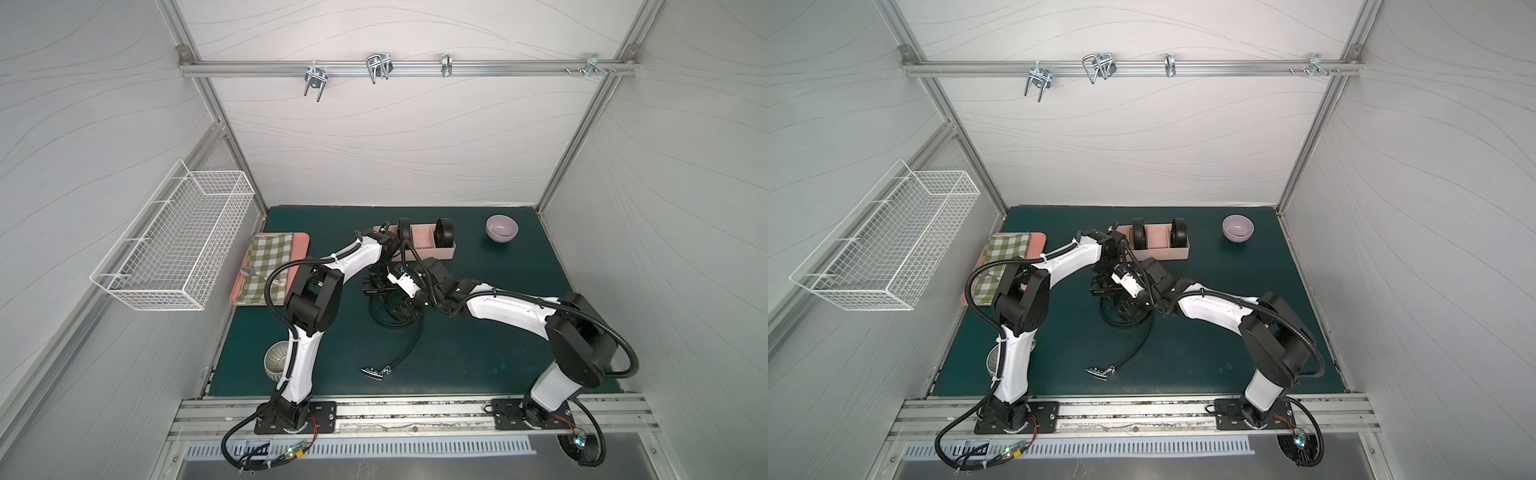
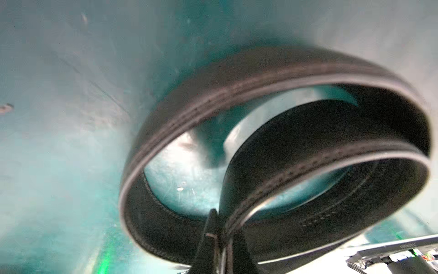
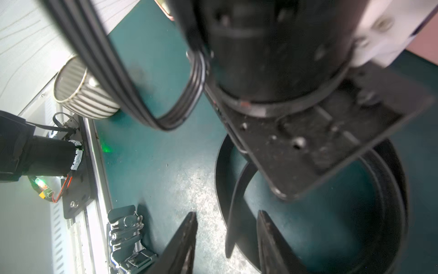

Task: Place the belts into the storage roll
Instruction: Roll the belt at the center of the board.

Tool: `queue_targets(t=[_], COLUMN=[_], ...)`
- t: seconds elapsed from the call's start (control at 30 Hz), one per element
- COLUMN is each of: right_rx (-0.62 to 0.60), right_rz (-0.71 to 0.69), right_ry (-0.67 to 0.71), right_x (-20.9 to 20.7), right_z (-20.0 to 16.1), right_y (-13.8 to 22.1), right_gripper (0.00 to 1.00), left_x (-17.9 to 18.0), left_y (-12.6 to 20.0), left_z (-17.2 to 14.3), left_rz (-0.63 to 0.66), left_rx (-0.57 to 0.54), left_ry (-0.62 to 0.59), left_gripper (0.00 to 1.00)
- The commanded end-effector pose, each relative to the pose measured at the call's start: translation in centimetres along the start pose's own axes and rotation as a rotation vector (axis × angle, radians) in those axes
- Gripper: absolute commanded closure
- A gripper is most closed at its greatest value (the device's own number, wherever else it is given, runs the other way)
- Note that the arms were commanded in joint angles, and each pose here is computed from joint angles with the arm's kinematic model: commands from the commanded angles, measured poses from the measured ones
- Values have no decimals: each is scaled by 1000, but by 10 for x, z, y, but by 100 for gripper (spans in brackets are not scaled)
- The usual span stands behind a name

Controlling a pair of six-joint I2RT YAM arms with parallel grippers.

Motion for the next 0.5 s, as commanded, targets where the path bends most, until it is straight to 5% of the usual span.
queue_targets(t=[0.0, 0.47], right_rx=[20, 87], right_rz=[35, 62], right_ry=[27, 9], right_x=[6, 7], right_z=[0, -6], right_y=[-5, -21], right_gripper=[62, 72], left_x=[-1, 1], left_y=[8, 13], left_z=[0, -2], left_rz=[-12, -26], left_rx=[17, 17], left_ry=[-5, -1], left_gripper=[100, 100])
Point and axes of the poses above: each gripper's point midway between its finger pads, its own y axis back along the fingers, its own x axis along the line the jaws close on, z = x × y, the point moved 2 cm from there along y, back along the fingers, and after that the axes turned 7 degrees about y, right-handed, at the moved point
